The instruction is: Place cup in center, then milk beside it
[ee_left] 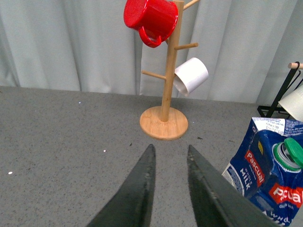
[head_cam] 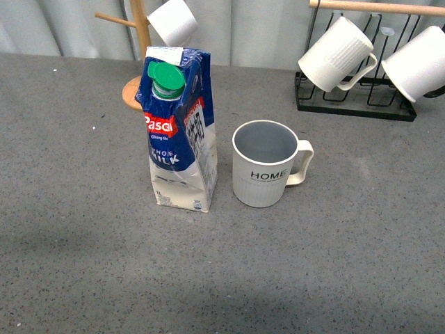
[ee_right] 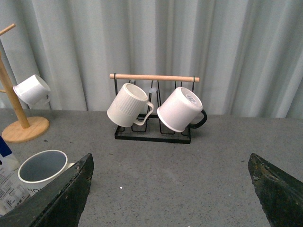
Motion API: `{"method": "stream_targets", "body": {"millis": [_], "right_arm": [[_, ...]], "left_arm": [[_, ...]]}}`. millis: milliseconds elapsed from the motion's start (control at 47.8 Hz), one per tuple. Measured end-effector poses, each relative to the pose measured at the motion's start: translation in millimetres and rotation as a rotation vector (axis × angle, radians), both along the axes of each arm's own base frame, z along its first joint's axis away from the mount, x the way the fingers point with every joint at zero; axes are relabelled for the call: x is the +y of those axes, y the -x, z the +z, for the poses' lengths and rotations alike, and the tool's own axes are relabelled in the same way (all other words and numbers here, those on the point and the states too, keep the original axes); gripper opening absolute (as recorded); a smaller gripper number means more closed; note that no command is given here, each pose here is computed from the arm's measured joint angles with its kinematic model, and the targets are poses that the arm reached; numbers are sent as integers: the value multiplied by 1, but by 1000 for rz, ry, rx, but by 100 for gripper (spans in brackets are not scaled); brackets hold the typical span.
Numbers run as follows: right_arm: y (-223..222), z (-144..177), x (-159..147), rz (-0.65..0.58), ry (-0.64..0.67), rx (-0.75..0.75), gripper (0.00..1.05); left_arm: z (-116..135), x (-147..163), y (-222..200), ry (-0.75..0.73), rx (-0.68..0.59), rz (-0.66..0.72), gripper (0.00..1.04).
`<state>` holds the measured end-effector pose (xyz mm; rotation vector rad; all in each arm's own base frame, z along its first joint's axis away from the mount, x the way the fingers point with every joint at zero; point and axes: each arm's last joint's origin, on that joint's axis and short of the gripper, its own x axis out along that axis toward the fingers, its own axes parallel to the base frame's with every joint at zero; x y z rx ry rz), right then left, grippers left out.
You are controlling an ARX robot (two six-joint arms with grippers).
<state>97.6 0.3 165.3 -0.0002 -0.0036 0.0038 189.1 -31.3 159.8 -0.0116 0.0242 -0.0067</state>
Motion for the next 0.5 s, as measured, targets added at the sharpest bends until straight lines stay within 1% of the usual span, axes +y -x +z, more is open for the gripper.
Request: {"method": "stream_targets", "body": {"millis": [105, 126, 419, 461, 502], "right_arm": [[0, 0, 0, 0, 0, 0, 95], [0, 0, 0, 0, 0, 0, 95], [0, 0, 0, 0, 0, 0, 95], [0, 0, 0, 0, 0, 0, 95], [0, 0, 0, 0, 0, 0, 95]], "left_arm": [[2, 6, 9, -1, -9, 1, 5], [2, 7, 11, 2, -12, 2, 4], [3, 20, 35, -5, -12, 3, 4], [3, 24, 38, -5, -11, -20, 4], [3, 28, 41, -5, -13, -9, 4]]}}
